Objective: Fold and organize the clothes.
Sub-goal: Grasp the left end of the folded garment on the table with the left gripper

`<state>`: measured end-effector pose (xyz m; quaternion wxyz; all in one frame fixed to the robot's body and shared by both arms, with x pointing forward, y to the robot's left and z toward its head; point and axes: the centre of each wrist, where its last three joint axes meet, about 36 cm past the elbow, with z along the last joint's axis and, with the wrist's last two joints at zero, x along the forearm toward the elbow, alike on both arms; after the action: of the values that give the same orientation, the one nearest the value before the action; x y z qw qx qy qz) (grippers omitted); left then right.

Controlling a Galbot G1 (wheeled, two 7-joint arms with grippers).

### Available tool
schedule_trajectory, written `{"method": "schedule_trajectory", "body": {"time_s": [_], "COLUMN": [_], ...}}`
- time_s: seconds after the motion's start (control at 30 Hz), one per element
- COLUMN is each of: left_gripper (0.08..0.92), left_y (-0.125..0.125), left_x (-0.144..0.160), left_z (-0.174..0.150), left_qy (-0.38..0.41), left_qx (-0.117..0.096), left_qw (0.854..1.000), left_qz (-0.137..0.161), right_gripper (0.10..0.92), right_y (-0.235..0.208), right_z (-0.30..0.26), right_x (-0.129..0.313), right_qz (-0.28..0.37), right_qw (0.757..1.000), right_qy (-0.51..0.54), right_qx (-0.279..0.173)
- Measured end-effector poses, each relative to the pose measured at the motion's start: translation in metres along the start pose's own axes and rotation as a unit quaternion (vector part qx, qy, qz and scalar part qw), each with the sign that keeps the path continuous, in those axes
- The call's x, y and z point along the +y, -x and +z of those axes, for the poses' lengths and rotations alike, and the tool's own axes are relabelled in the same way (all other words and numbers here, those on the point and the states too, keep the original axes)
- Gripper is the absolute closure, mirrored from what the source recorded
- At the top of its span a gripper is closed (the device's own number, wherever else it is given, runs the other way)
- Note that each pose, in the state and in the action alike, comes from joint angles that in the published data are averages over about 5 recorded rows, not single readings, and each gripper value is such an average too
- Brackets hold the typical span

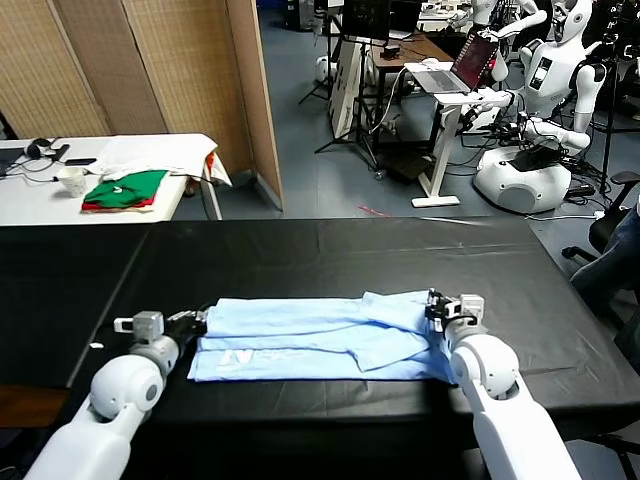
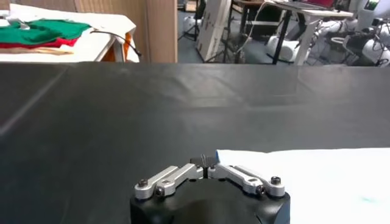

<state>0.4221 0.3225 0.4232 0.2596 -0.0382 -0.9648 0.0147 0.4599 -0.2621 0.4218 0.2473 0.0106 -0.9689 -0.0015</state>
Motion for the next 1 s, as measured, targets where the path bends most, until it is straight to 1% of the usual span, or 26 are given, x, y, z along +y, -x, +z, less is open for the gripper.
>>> {"method": "schedule_trajectory", "body": {"time_s": [0.03,0.1,0.13,0.17,0.2,0.23,0.27,0.3,0.33,0.37,0.4,0.43,0.47,0.53,0.57,0.63,0.8,1.0], "left_gripper": [0.854,0.842,0.811,0.78,0.731,0.662,0.606,0.549,0.473,0.416,0.36,0.286,0.232,0.145,0.119,0.099,0.093,0.093], "left_y": [-0.001,-0.002,-0.002,-0.003,-0.004,-0.005,-0.006,-0.007,-0.009,-0.011,-0.013,-0.015,-0.017,-0.022,-0.025,-0.032,-0.05,-0.06], "left_x": [0.0,0.0,0.0,0.001,0.002,0.004,0.005,0.007,0.009,0.01,0.011,0.012,0.012,0.012,0.012,0.009,-0.001,-0.011], "left_z": [-0.001,-0.002,-0.003,-0.004,-0.005,-0.006,-0.007,-0.007,-0.008,-0.008,-0.008,-0.009,-0.008,-0.007,-0.006,-0.003,0.009,0.027], "left_qy": [-0.001,-0.003,-0.005,-0.006,-0.007,-0.008,-0.008,-0.008,-0.008,-0.01,-0.012,-0.015,-0.02,-0.033,-0.041,-0.054,-0.068,-0.078], "left_qx": [-0.001,-0.002,-0.004,-0.006,-0.007,-0.009,-0.01,-0.011,-0.012,-0.014,-0.015,-0.017,-0.017,-0.017,-0.017,-0.017,-0.022,-0.016], "left_qw": [1.0,1.0,1.0,1.0,1.0,1.0,1.0,1.0,1.0,1.0,1.0,1.0,1.0,0.999,0.999,0.998,0.997,0.997], "left_qz": [0.001,0.002,0.002,0.002,0.002,0.002,0.001,0.0,-0.001,-0.001,-0.001,-0.001,0.001,0.005,0.008,0.012,0.02,0.023], "right_gripper": [0.852,0.775,0.722,0.65,0.593,0.536,0.461,0.404,0.347,0.278,0.227,0.191,0.153,0.127,0.12,0.117,0.115,0.115], "right_y": [-0.002,-0.006,-0.008,-0.011,-0.015,-0.019,-0.023,-0.028,-0.033,-0.038,-0.044,-0.049,-0.053,-0.063,-0.068,-0.076,-0.088,-0.095], "right_z": [-0.001,-0.002,-0.003,-0.005,-0.006,-0.007,-0.009,-0.01,-0.011,-0.011,-0.011,-0.011,-0.011,-0.009,-0.008,-0.006,-0.002,-0.002], "right_x": [-0.001,-0.005,-0.007,-0.009,-0.011,-0.013,-0.015,-0.016,-0.017,-0.018,-0.019,-0.019,-0.019,-0.02,-0.02,-0.021,-0.021,-0.018], "right_qz": [-0.004,-0.008,-0.008,-0.007,-0.005,-0.004,-0.003,-0.002,-0.002,-0.002,-0.003,-0.004,-0.005,-0.008,-0.009,-0.011,-0.014,-0.021], "right_qw": [1.0,1.0,1.0,1.0,1.0,1.0,1.0,0.999,0.999,0.999,0.999,0.999,0.999,0.999,0.999,0.998,0.998,0.998], "right_qy": [-0.002,-0.005,-0.007,-0.009,-0.011,-0.013,-0.016,-0.018,-0.02,-0.021,-0.022,-0.022,-0.022,-0.021,-0.021,-0.022,-0.025,-0.028], "right_qx": [-0.002,-0.006,-0.008,-0.012,-0.015,-0.019,-0.023,-0.027,-0.03,-0.034,-0.036,-0.039,-0.041,-0.045,-0.047,-0.049,-0.049,-0.052]}}
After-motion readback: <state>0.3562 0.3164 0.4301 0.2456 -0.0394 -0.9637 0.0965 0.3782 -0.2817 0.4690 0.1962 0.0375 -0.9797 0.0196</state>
